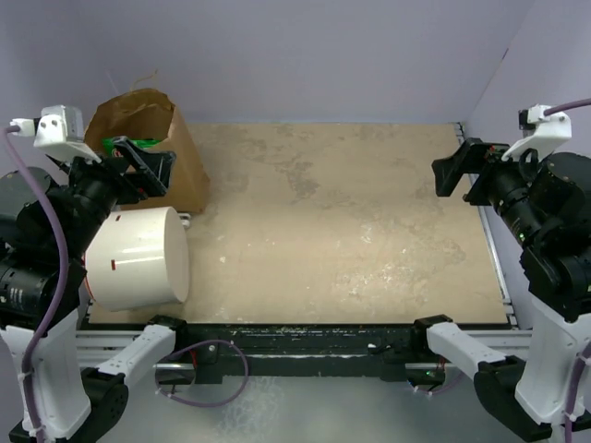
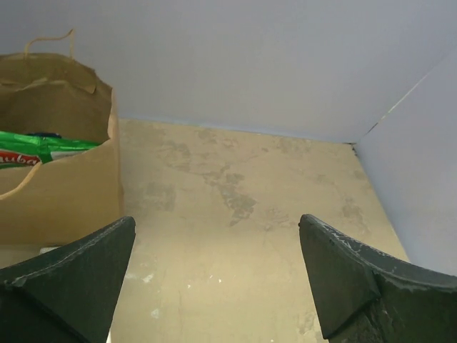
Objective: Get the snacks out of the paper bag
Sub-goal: Move the paper bag to the center of the board.
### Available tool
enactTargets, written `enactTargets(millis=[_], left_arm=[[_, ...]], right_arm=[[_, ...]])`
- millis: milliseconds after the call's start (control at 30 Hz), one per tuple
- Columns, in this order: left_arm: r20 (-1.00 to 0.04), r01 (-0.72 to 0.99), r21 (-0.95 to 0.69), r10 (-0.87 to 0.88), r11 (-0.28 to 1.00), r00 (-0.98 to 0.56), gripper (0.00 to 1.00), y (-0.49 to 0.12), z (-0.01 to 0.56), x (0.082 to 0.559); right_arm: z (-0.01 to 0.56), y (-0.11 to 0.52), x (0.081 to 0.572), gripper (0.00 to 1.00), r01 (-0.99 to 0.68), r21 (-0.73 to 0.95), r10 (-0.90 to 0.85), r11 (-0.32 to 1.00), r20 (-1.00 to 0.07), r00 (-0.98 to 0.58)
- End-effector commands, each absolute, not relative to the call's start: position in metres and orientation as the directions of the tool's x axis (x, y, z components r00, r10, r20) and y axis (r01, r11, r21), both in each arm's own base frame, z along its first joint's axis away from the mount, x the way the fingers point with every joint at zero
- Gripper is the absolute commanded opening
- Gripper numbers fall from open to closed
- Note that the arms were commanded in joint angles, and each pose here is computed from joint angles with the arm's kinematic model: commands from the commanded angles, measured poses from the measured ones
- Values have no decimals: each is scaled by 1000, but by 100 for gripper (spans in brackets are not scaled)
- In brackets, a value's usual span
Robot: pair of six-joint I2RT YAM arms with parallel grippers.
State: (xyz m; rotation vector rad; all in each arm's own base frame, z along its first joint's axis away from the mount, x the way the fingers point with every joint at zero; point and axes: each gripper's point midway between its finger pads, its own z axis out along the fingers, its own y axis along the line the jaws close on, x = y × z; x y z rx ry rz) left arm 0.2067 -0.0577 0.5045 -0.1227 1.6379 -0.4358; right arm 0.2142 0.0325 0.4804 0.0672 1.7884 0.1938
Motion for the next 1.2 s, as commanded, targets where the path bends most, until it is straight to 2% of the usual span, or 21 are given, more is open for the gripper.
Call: enactTargets(millis=[0,667,800,967,1167], left_arm=[[-936,94,-347,-337,933,-106,99,-47,496,227],[-931,-195,-235,-278,952,-235,99,-20,437,338],[-916,-314,-215,-303,925,-264,99,-4,429,361],[-880,-551,-240,-419,799,-224,99,40,421,364],[-797,-794,-354,-604,494,-20,99,104,405,319]], right_arm=[[477,20,221,99,9,149,148,989,-970,-192],[443,4,263,99,146,99,134,984,-959,-250],[446,19,272,99,67,118,130,991,-964,-231],[445,32,280,99,37,215,218,976,-952,-214],[439,55,289,100,-61,246,221,967,-936,-273]])
